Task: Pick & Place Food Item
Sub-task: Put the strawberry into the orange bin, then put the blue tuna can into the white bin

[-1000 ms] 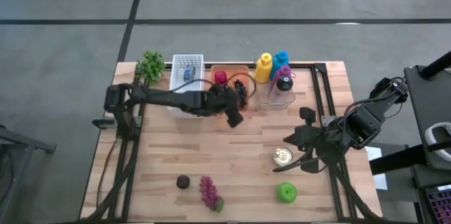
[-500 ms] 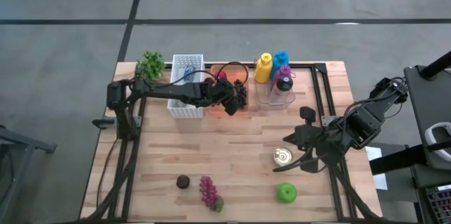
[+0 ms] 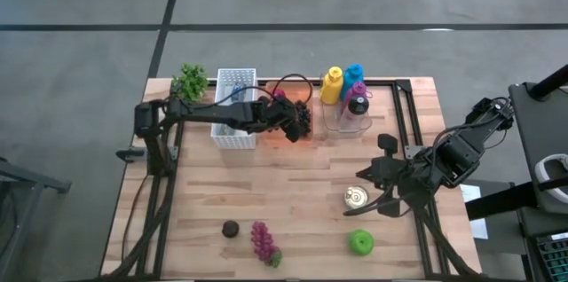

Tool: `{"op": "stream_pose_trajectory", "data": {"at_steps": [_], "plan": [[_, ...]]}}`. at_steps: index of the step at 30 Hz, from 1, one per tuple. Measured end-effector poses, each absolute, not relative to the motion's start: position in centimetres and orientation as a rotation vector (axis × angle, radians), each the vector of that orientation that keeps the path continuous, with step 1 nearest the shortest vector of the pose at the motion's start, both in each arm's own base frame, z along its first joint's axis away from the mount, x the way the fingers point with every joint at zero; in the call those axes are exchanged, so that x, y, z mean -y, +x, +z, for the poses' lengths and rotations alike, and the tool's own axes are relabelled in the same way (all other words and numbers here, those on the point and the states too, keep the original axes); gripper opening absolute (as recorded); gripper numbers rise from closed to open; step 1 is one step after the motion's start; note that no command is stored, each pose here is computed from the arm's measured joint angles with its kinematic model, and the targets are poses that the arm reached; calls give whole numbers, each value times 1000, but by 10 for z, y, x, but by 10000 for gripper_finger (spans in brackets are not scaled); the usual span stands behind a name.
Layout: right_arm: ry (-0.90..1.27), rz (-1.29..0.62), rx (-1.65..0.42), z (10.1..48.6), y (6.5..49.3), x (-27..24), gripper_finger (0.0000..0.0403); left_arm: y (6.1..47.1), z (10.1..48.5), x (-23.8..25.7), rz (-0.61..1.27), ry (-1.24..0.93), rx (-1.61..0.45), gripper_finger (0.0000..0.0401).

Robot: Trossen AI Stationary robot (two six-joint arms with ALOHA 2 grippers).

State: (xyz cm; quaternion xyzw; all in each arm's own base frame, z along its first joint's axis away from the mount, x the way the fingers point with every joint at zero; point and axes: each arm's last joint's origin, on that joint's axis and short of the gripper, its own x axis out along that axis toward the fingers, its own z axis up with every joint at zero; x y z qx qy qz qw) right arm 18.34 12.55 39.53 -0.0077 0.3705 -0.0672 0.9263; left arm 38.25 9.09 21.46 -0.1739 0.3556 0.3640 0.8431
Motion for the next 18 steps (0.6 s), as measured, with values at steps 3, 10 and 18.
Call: {"op": "stream_pose_trajectory", "data": {"at_steps": [3, 10, 18], "plan": [[-15, -138, -759, 395, 183, -126, 8, 379, 209, -93, 785, -366, -764, 174], [-15, -138, -759, 395, 183, -126, 8, 378, 207, -93, 783, -372, -771, 194], [-18, -137, -759, 395, 183, -126, 8, 378, 207, -93, 755, -383, -781, 226]]}}
